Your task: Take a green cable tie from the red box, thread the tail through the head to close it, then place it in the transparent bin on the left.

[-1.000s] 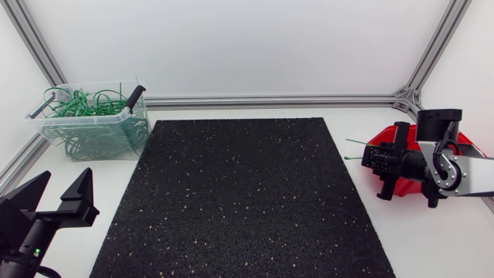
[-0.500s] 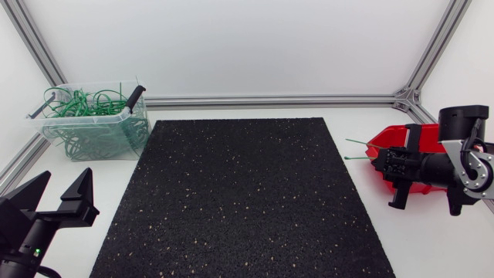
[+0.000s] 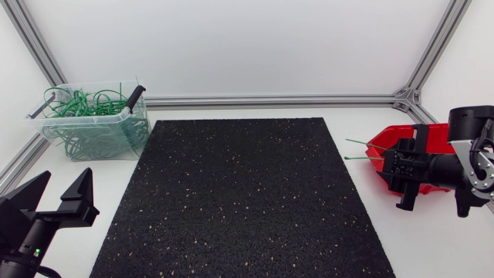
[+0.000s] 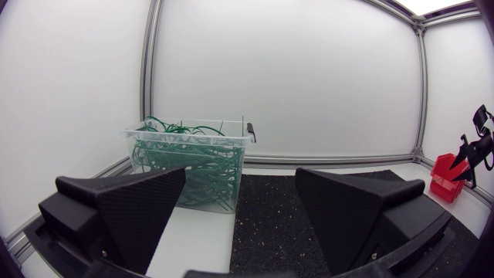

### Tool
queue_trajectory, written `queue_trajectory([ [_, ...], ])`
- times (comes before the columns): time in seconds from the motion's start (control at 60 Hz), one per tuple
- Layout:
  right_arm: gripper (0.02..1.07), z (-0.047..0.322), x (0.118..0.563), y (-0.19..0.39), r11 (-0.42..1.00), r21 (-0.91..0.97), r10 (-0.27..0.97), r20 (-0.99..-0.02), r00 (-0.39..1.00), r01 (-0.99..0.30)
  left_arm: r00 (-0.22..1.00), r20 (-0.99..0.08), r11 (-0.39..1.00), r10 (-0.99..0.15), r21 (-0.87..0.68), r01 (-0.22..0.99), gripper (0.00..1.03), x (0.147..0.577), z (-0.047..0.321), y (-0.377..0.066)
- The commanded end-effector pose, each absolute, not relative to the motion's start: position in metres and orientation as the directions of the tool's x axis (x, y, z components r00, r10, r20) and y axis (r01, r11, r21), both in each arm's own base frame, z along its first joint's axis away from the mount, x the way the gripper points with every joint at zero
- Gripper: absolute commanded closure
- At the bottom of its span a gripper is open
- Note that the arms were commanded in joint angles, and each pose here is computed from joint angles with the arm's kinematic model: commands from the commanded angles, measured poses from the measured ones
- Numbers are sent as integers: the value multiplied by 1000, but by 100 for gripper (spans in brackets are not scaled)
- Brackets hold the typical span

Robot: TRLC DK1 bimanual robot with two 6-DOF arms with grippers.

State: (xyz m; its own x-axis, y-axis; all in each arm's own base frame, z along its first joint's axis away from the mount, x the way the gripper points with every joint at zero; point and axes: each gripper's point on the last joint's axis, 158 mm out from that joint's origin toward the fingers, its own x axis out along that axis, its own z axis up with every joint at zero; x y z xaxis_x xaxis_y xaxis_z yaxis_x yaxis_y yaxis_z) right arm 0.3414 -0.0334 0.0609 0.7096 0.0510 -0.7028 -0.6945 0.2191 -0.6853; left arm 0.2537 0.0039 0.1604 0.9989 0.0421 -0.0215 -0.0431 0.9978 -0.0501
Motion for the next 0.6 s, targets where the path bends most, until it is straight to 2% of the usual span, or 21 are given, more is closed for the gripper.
queue_trajectory([
  [0.0, 29, 57, 337, -35, 198, -683, 50, -709, 704, -703, 997, -67, 998, 40, -52, -43, 4, 255, 138, 3],
  [0.1, 23, 54, 338, -36, 193, -692, 44, -702, 711, -696, 997, -67, 998, 38, -52, -42, 4, 255, 138, 3],
  [0.583, 23, 27, 360, -41, 192, -718, 22, -679, 734, -669, 997, -69, 998, 34, -52, -37, 4, 255, 138, 2],
])
